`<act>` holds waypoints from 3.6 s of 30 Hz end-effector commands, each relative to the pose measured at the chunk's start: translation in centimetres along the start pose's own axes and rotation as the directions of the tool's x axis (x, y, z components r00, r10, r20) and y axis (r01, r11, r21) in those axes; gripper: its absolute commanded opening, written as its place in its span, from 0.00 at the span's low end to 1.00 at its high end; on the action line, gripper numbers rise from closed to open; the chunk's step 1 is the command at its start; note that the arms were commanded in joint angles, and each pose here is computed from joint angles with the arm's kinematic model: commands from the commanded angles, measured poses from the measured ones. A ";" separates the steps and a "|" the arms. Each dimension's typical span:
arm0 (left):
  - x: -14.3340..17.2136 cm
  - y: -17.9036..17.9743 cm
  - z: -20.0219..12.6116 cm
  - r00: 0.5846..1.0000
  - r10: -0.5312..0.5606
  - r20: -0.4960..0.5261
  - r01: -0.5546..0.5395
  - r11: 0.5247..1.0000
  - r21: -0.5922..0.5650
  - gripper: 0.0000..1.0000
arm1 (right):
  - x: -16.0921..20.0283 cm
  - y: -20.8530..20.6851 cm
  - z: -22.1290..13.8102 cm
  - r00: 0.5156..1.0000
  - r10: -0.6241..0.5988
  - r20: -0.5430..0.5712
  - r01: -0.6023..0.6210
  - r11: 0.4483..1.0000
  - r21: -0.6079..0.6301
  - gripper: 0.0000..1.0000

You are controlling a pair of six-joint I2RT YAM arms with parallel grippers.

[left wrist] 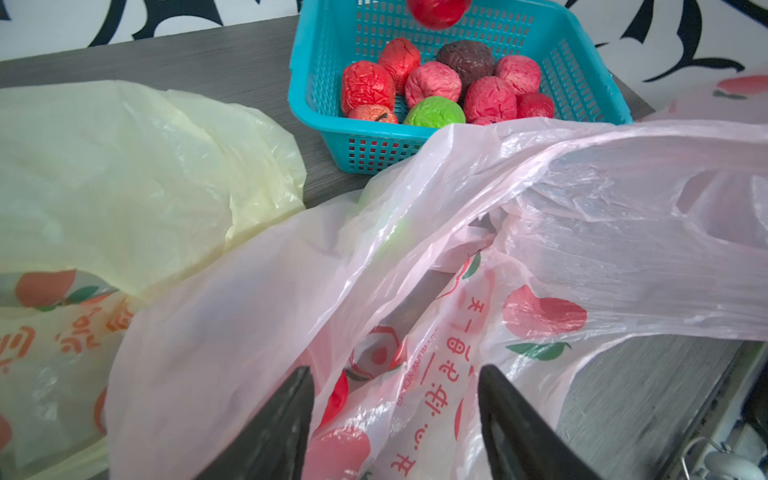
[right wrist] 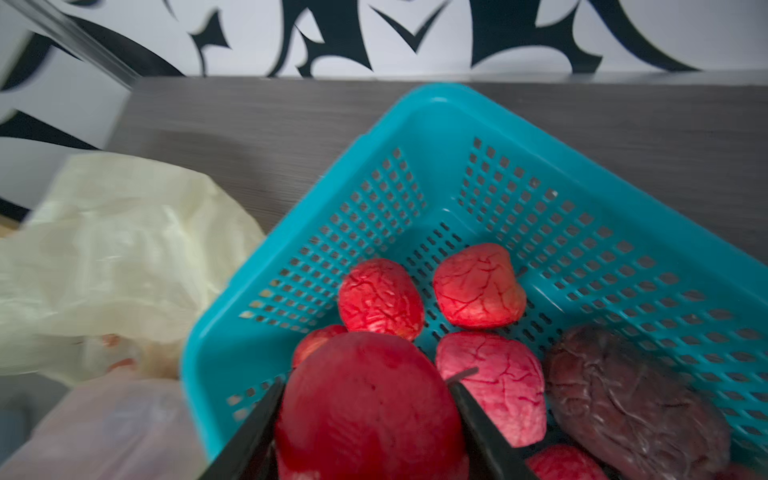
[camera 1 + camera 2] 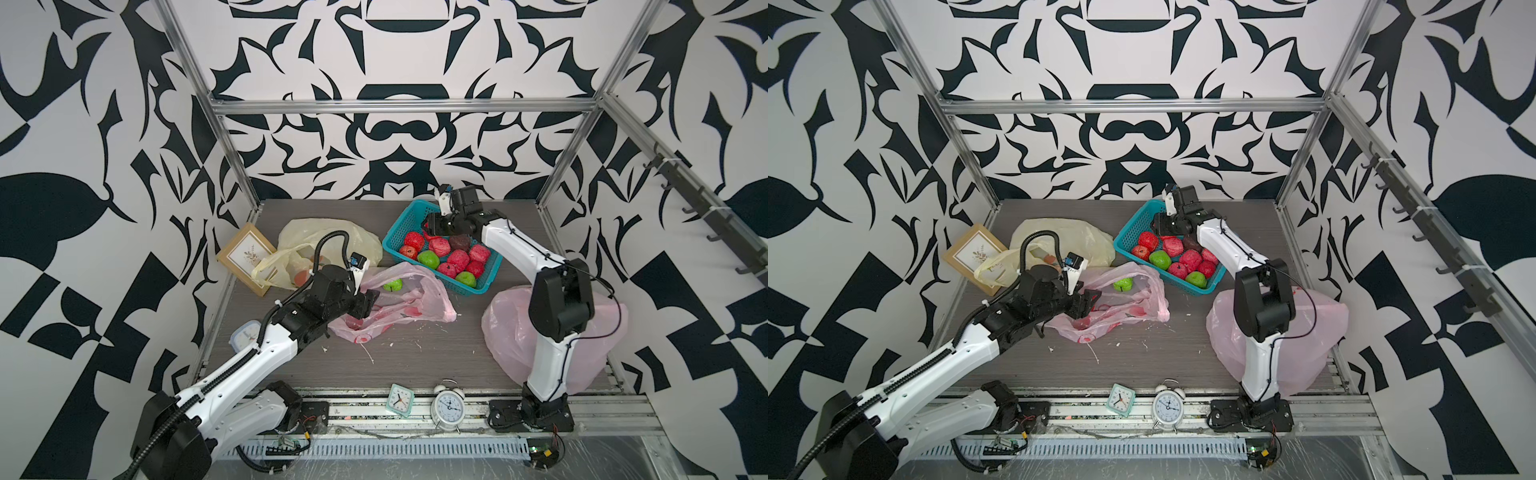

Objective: Untie the knot of a plastic bag & take out the apple
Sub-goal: Place the apple in the basket, then adjust the plastic bag at the center of the board.

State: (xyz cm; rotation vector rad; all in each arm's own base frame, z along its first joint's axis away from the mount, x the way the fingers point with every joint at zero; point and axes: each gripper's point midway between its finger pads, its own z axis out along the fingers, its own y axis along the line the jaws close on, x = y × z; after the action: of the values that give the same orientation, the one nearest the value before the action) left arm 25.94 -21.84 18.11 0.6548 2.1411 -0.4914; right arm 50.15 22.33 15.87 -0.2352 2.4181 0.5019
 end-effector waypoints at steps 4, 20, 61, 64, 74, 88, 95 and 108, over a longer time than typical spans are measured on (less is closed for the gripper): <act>1.3 -0.5 1.1 0.973 0.187 -0.135 -0.197 0.979 -0.061 0.74 | 0.3 -2.3 0.5 0.996 -0.072 -0.059 0.080 0.984 0.161 0.43; -0.3 2.4 1.5 0.930 0.312 -0.196 -0.355 0.900 -0.254 0.77 | 1.8 -3.3 2.2 0.991 -0.066 -0.113 0.084 0.984 0.157 0.56; 0.3 5.3 3.6 0.940 0.251 -0.231 -0.307 0.917 -0.256 0.00 | 16.3 24.6 -20.1 0.912 -0.411 -0.015 0.227 0.534 -0.814 0.68; 0.1 4.9 3.2 0.955 0.216 -0.204 -0.259 0.943 -0.211 0.00 | 18.7 24.0 -17.2 0.912 -0.395 -0.112 0.167 0.606 -0.778 0.66; -1.5 1.2 2.1 0.982 0.102 -0.162 -0.096 0.994 0.044 0.00 | 21.0 21.5 -9.6 0.929 -0.308 -0.207 0.159 0.834 -0.528 0.63; 0.2 -3.7 2.3 0.952 0.062 -0.301 0.021 0.964 0.265 0.00 | 18.0 15.4 -7.4 0.979 -0.198 -0.055 0.187 0.969 -0.162 0.66; 2.6 -2.8 2.2 0.937 0.076 -0.342 0.004 0.974 0.227 0.00 | 17.6 12.3 -6.7 0.980 -0.199 -0.032 0.199 0.980 0.004 0.71; 3.5 -2.7 2.8 0.934 0.078 -0.349 0.006 0.973 0.232 0.00 | 18.9 10.9 -3.0 0.967 -0.224 -0.118 0.237 0.966 0.104 0.76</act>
State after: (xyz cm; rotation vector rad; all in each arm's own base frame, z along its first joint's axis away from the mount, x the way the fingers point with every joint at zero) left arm 24.64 -24.88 14.53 0.9586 2.4141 -0.6527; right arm 29.33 29.97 7.93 -0.5263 2.5099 0.2796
